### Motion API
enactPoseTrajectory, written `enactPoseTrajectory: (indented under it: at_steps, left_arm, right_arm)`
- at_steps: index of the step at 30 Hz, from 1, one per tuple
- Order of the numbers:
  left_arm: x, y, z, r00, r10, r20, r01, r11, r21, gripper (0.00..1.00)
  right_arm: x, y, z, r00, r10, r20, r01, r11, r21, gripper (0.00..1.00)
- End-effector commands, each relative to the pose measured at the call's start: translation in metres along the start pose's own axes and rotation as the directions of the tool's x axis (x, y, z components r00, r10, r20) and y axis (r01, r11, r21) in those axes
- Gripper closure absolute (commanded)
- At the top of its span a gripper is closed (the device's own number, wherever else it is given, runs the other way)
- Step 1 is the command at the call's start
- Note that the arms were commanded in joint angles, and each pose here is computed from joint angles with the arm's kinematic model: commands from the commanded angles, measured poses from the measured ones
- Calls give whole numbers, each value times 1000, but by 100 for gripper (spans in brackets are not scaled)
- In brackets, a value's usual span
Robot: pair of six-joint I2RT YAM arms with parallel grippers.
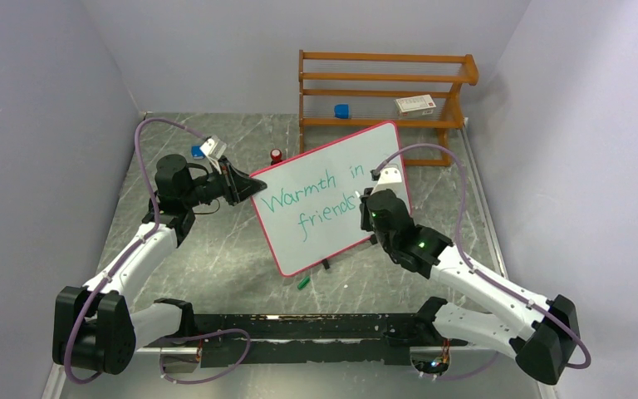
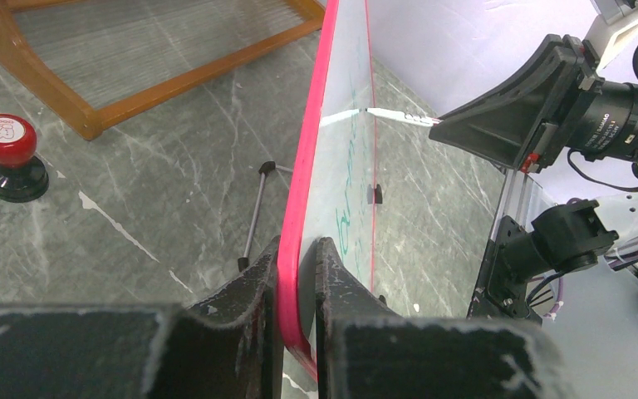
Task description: Write a sentence on the whiteboard
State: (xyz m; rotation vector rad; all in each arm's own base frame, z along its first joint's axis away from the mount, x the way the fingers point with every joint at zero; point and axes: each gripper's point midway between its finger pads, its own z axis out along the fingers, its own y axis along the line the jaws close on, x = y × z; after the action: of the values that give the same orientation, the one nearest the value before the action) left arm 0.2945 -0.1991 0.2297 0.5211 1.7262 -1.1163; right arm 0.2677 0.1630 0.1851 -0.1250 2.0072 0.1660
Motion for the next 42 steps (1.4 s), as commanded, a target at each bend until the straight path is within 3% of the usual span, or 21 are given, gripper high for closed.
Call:
enactPoseTrajectory:
  at_steps: [1, 13, 42]
  left_arm:
    - [42, 25, -2, 994, -19, -112, 10, 997, -82, 95]
    - [43, 25, -2, 993, -19, -112, 10, 997, -82, 95]
    - [42, 26, -2, 994, -18, -112, 9, 996, -85, 95]
  right_arm:
    - [-22, 7, 2, 999, 20, 50, -19, 1000, -23, 100]
    - [-19, 6, 7, 999, 18, 39, -17, 1000, -21, 100]
    - [45, -8, -3, 990, 16, -142, -17, 1000, -7, 100]
